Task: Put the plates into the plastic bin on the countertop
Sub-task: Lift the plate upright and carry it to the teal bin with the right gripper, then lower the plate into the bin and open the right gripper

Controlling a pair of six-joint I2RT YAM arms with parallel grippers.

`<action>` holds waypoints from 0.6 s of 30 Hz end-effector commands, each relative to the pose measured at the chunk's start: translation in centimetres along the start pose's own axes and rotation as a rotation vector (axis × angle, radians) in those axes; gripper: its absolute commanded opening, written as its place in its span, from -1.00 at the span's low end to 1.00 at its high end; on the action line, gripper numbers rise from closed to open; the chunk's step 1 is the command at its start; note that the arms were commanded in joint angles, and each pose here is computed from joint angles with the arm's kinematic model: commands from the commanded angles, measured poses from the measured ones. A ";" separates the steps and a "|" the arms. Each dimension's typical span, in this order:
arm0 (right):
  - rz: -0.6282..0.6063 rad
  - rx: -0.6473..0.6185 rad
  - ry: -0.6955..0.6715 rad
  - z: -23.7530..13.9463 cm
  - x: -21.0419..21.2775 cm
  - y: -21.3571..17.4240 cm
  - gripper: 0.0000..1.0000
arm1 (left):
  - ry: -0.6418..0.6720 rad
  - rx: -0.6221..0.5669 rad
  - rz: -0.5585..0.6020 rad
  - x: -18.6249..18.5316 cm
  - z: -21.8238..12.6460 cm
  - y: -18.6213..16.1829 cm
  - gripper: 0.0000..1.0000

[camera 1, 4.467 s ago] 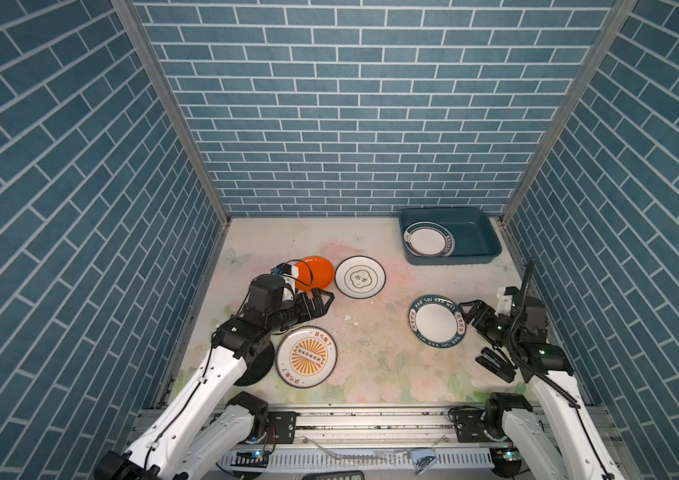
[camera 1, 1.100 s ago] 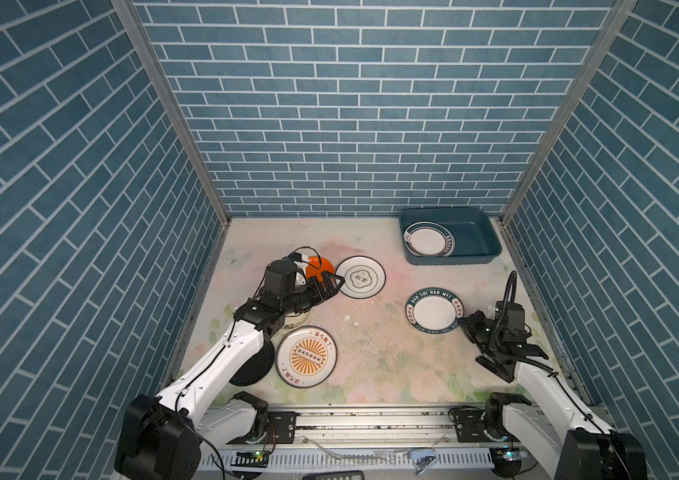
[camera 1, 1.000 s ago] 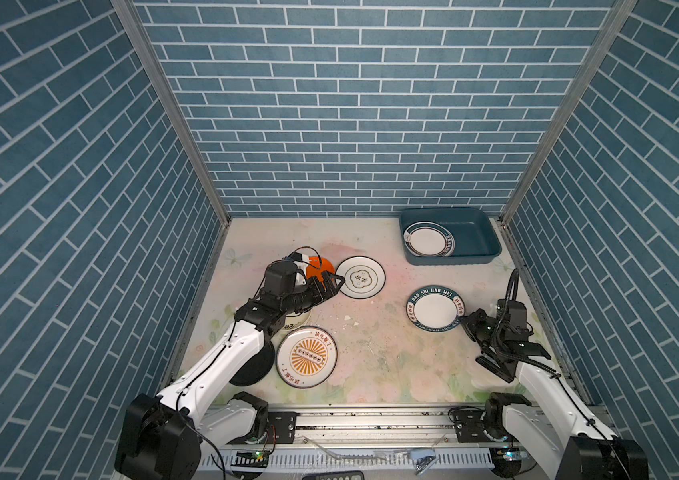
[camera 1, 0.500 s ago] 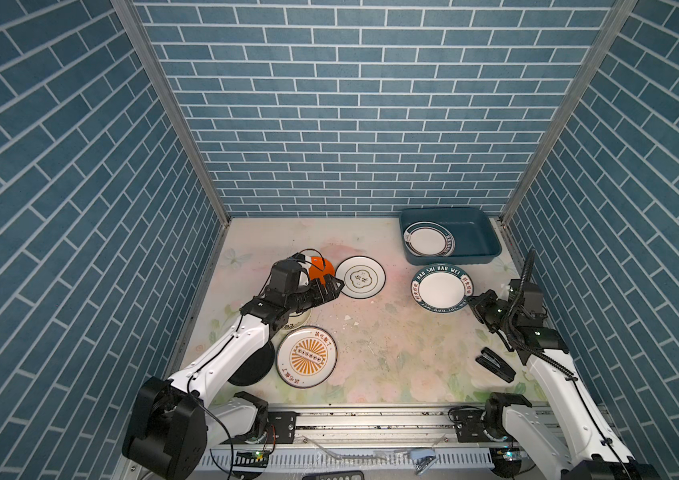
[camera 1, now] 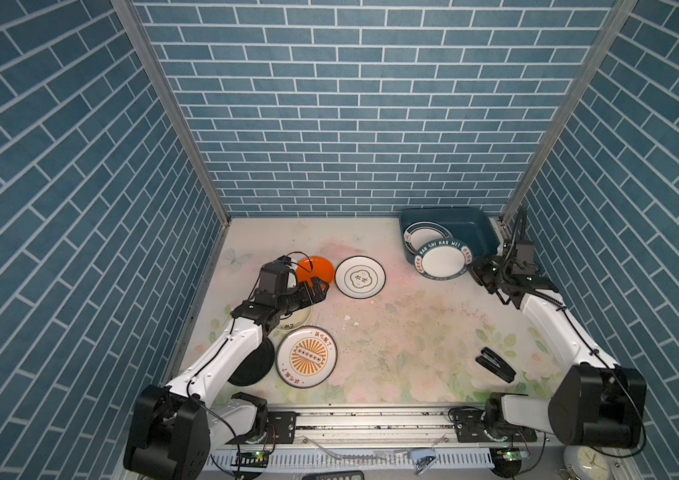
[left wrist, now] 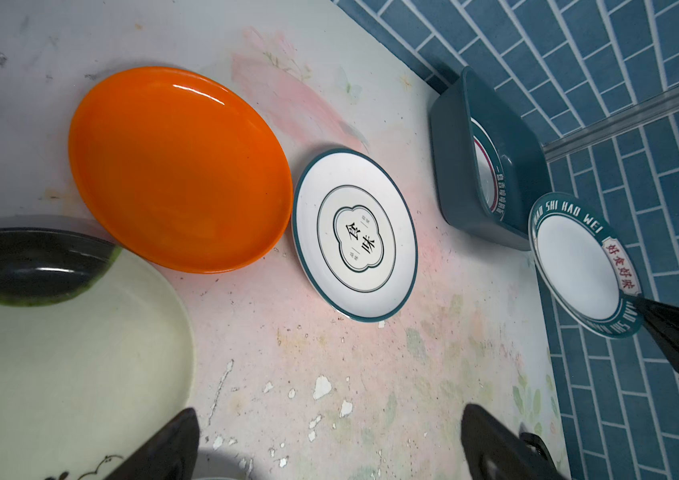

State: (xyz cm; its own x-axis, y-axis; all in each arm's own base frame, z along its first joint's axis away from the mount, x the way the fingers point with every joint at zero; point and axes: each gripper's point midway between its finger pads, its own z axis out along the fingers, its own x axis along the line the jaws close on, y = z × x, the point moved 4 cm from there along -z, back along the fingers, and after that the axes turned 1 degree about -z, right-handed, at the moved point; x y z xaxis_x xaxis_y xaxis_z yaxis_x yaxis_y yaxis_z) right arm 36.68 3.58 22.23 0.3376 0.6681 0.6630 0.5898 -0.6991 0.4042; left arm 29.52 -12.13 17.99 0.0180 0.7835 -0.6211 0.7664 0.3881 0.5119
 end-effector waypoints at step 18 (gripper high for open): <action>-0.032 -0.034 -0.044 14.2 3.0 8.0 -1.00 | -0.030 -0.020 -0.166 4.8 0.8 2.1 0.99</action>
State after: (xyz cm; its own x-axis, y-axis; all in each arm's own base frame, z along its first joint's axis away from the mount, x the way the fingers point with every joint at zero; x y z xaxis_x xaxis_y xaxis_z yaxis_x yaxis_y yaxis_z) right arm 51.56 2.91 17.87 0.3880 0.7053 0.5934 0.5847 -0.6860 0.4331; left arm 31.61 -7.95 15.82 -0.0949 0.7060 -0.7019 0.7458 0.5174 0.4196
